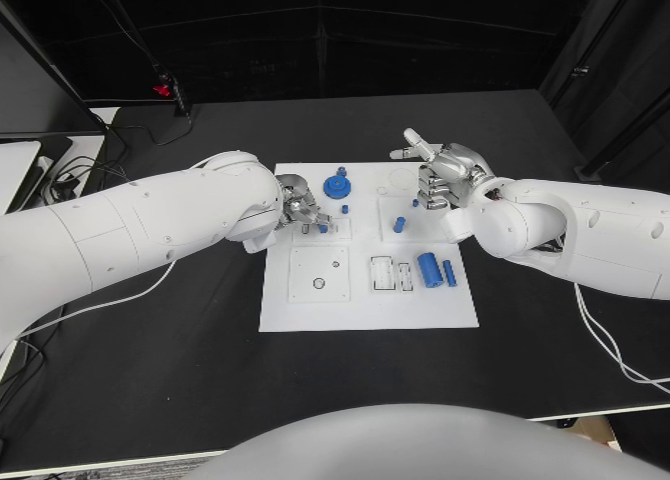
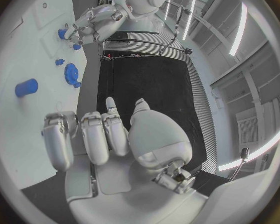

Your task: Assemble the parts on the task board

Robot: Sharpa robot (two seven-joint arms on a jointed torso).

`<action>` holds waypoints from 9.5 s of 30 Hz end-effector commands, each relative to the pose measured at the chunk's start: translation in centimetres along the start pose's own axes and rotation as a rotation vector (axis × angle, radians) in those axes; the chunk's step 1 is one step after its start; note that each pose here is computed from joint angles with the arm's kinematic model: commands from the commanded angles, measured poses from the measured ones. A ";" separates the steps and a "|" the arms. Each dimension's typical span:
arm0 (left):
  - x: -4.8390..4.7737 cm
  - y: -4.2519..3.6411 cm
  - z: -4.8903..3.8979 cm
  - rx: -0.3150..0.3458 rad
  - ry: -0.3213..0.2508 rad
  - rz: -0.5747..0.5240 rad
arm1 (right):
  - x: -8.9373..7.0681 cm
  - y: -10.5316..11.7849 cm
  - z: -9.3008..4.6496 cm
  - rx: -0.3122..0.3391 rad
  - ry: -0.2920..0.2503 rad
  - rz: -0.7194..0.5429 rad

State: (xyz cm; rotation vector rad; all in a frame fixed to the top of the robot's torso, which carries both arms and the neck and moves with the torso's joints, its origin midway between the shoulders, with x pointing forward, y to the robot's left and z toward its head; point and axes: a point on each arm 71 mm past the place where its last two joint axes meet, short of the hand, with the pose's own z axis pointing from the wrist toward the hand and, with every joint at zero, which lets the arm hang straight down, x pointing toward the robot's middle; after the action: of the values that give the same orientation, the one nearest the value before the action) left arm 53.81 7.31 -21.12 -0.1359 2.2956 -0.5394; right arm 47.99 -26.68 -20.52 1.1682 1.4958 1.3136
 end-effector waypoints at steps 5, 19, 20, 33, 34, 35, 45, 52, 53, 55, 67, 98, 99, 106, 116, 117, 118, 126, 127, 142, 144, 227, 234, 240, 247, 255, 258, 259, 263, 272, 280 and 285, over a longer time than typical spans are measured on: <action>0.45 0.16 -0.12 0.005 0.031 0.010 | 0.1 0.1 0.0 -0.007 0.008 0.003; 0.47 0.26 -0.22 0.006 0.029 0.007 | 0.1 0.1 0.0 -0.006 0.008 0.003; 0.46 0.27 -0.22 0.006 0.028 0.007 | 0.1 0.1 0.0 -0.006 0.008 0.003; -0.08 0.30 -0.07 0.000 -0.027 -0.017 | 0.1 0.0 0.1 -0.004 0.009 0.004; -0.12 0.29 -0.06 0.002 -0.031 -0.019 | 0.1 0.0 0.1 -0.004 0.009 0.004; -0.16 0.28 -0.05 0.004 -0.035 -0.021 | 0.1 0.0 0.1 -0.004 0.009 0.004; -0.51 0.36 -0.08 0.013 -0.068 -0.034 | 0.1 0.0 0.0 -0.003 0.008 0.004; -0.91 0.06 -0.40 0.010 -0.043 -0.004 | 0.1 0.0 0.0 -0.002 0.007 0.003; -0.99 -0.03 -0.47 0.008 -0.032 0.006 | 0.1 0.0 0.0 -0.002 0.006 0.003; -1.26 -0.32 -0.66 -0.001 0.003 0.038 | 0.1 0.0 0.0 -0.002 0.006 0.003; -4.10 -2.51 -1.31 -0.053 0.080 0.226 | 0.4 0.0 0.1 -0.001 0.008 0.003; -4.81 -3.96 0.33 -0.151 0.194 0.279 | 1.1 0.0 0.3 -0.003 0.019 0.006; -4.75 -4.03 0.39 -0.149 0.195 0.279 | 1.1 0.0 0.3 -0.003 0.020 0.007; -4.24 -4.20 0.74 -0.148 0.206 0.279 | 1.3 0.1 0.3 -0.004 0.024 0.008; -3.75 -4.28 1.19 -0.139 0.185 0.260 | 1.5 0.1 0.3 -0.005 0.026 0.008; -3.74 -4.30 1.21 -0.138 0.183 0.259 | 1.5 0.1 0.3 -0.005 0.026 0.008; -3.72 -4.32 1.23 -0.138 0.182 0.258 | 1.5 0.1 0.3 -0.005 0.026 0.008; -3.51 -4.31 1.47 -0.133 0.167 0.246 | 1.5 0.1 0.3 -0.005 0.026 0.009; -3.49 -4.31 1.49 -0.132 0.166 0.245 | 1.5 0.1 0.3 -0.005 0.027 0.009; -3.21 -4.46 1.63 -0.119 0.167 0.241 | 1.6 0.1 0.3 -0.005 0.027 0.009; -3.19 -4.46 1.64 -0.119 0.168 0.241 | 1.6 0.1 0.3 -0.005 0.027 0.009; -3.68 -1.62 0.49 -0.039 0.009 -0.042 | 0.7 0.0 0.3 -0.006 0.009 0.003; -3.54 -0.67 -0.29 -0.038 -0.036 -0.077 | 0.6 0.0 0.3 -0.007 0.007 0.003; -3.10 -0.55 -0.82 -0.028 -0.056 -0.094 | 0.4 0.0 0.3 -0.007 0.004 0.002; -2.34 -0.90 -1.19 -0.020 -0.040 -0.092 | 0.4 0.0 0.3 -0.008 0.006 0.003; -1.55 -0.99 -1.43 -0.035 -0.015 -0.085 | 0.3 0.0 0.2 -0.009 0.005 0.002; -1.28 -1.01 -1.48 -0.035 -0.015 -0.082 | 0.4 0.0 0.2 -0.009 0.007 0.003; -1.22 -1.00 -1.48 -0.036 -0.016 -0.081 | 0.4 0.0 0.2 -0.010 0.008 0.003; -1.11 -0.84 -1.46 -0.038 -0.032 -0.069 | 0.5 0.0 0.2 -0.010 0.010 0.004; -1.09 -0.20 -1.44 -0.031 -0.087 -0.065 | 0.3 0.0 0.2 -0.010 0.007 0.003; -1.21 0.02 -1.32 -0.019 -0.131 -0.081 | 0.3 0.0 0.2 -0.010 0.008 0.003; -1.19 0.06 -1.29 -0.018 -0.136 -0.079 | 0.2 0.0 0.1 -0.010 0.006 0.003</action>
State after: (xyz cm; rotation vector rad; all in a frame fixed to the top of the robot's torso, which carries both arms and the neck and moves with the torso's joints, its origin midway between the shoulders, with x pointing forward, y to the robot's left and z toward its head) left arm 53.56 8.12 -19.86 -0.2667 2.2118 -0.5218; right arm 48.08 -26.56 -20.67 1.1706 1.4952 1.3086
